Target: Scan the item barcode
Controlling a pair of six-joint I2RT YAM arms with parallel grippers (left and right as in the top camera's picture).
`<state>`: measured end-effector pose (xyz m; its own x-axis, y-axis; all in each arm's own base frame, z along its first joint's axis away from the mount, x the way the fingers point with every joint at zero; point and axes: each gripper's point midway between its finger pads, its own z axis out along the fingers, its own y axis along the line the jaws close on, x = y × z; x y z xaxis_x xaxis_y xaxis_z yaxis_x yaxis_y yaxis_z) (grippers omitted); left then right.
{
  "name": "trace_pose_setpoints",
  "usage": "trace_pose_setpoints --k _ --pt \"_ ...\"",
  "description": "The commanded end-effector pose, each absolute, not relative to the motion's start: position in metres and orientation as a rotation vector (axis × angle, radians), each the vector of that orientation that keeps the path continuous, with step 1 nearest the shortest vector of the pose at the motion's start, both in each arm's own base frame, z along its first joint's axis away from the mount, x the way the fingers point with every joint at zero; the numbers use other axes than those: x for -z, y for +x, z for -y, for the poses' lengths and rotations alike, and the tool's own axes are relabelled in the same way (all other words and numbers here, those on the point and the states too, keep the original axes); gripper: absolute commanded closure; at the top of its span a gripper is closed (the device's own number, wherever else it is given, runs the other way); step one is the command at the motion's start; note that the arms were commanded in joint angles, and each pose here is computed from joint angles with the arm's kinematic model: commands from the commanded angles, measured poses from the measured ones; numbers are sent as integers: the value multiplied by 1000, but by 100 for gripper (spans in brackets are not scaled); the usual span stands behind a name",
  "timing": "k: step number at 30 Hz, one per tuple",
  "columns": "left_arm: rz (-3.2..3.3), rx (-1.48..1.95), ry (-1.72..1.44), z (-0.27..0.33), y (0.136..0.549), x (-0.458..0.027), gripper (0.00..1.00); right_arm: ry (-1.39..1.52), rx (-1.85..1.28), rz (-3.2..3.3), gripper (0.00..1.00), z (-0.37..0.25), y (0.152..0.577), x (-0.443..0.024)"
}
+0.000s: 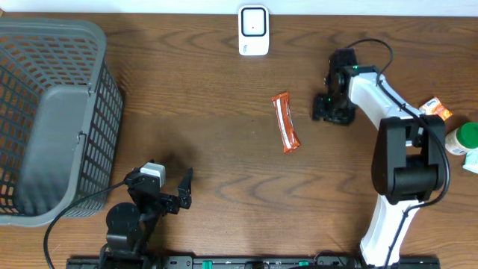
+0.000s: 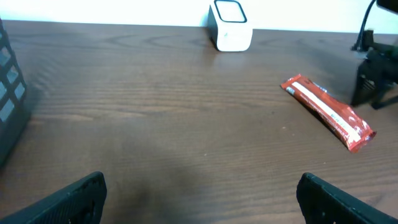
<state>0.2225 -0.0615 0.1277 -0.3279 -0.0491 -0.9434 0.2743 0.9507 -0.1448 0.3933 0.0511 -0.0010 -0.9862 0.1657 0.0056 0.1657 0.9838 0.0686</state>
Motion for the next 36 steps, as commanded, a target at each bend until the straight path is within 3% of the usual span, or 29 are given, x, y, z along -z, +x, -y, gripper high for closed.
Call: trace_pose_setpoints --k 1,2,3,8,13,24,36 --pt "-1915 340 163 62 220 -116 2 74 -275 -3214 78 -71 385 2" --pt "-1914 341 163 62 220 -116 2 59 -298 -3209 94 -76 387 -7" --pt "-1915 341 163 62 220 -116 2 53 -301 -3206 99 -78 388 -12" --pt "-1915 340 163 62 220 -116 2 -47 -482 -3115 99 -118 395 -71" --pt "-1915 341 163 62 220 -116 2 -123 -491 -3038 99 -135 400 -90" --pt "-1915 341 163 62 220 -116 2 -291 -491 -3025 99 -179 388 -57" --pt "-1915 341 163 62 220 -116 2 -222 -209 -3064 99 -139 368 14"
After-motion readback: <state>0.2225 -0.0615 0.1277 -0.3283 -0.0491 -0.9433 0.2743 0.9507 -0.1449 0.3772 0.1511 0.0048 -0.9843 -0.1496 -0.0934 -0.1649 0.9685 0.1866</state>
